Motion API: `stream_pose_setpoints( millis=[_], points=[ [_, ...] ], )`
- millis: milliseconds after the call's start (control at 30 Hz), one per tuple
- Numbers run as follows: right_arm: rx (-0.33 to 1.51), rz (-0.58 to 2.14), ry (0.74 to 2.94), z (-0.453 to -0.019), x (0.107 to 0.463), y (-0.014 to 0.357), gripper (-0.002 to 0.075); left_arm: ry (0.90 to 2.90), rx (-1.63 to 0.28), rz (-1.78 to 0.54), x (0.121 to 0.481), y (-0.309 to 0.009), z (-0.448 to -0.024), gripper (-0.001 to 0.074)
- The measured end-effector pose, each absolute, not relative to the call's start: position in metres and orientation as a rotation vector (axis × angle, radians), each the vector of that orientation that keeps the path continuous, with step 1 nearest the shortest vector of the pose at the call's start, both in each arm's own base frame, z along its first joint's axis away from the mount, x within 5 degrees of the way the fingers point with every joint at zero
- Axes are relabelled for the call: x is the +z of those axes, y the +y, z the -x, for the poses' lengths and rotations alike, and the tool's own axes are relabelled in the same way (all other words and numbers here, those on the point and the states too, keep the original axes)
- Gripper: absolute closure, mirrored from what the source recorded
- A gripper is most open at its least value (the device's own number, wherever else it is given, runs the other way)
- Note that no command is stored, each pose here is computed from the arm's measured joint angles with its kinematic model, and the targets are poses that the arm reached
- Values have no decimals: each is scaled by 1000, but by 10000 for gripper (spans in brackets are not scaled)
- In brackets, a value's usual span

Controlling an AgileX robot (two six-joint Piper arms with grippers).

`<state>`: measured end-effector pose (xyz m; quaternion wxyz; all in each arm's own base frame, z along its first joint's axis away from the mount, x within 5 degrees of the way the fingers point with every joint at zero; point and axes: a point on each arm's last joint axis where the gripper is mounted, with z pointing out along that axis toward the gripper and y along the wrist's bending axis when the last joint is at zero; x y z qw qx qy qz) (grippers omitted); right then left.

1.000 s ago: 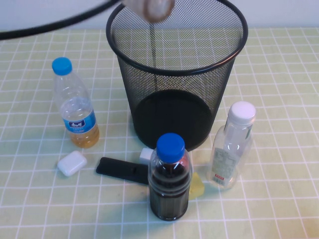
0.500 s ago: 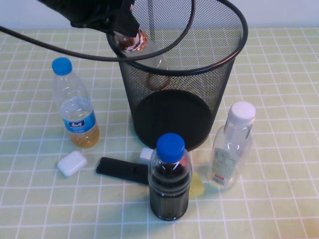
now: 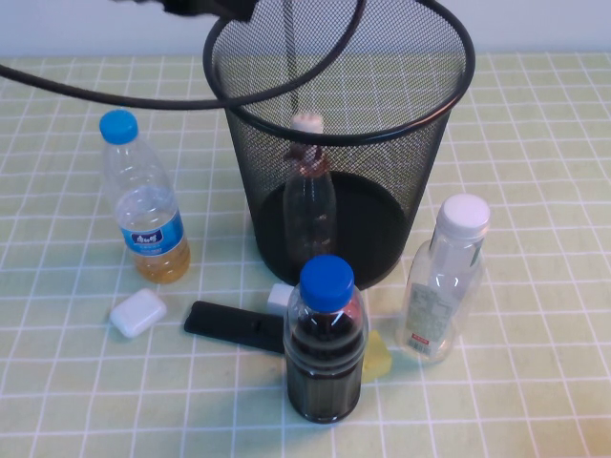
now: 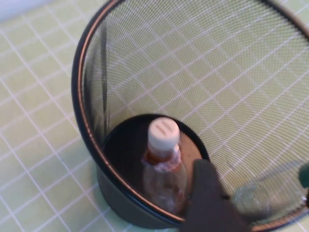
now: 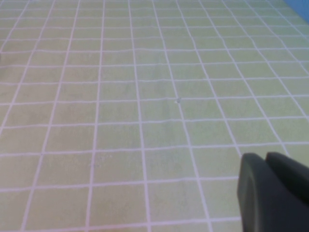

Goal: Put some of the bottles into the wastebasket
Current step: Pick up a bottle from the table with right arm

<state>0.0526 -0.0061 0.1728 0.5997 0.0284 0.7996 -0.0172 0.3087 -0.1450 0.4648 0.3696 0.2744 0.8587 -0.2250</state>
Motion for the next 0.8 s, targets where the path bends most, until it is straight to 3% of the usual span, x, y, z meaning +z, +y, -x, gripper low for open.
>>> stream_pose_setpoints(
  millis=[67, 167, 267, 400, 533, 800],
  points=[
    [-71, -46, 1852, -53, 173, -7, 734, 2164, -566, -728, 481, -140, -294, 423],
    [-121, -14, 1849, -53, 173, -9, 734, 2115, -546, -750, 501, -131, -268, 625],
    [-140, -2, 1847, -53, 174, -9, 734, 2066, -493, -748, 519, -120, -245, 701],
    [-133, 3, 1827, -53, 175, -9, 734, 2011, -431, -737, 535, -105, -212, 727],
    [-83, 25, 1668, -56, 189, -4, 734, 1960, -406, -727, 542, -88, -168, 732],
    [134, 11, 1216, -51, 229, 7, 735, 1864, -399, -648, 495, -62, -102, 733]
  ],
)
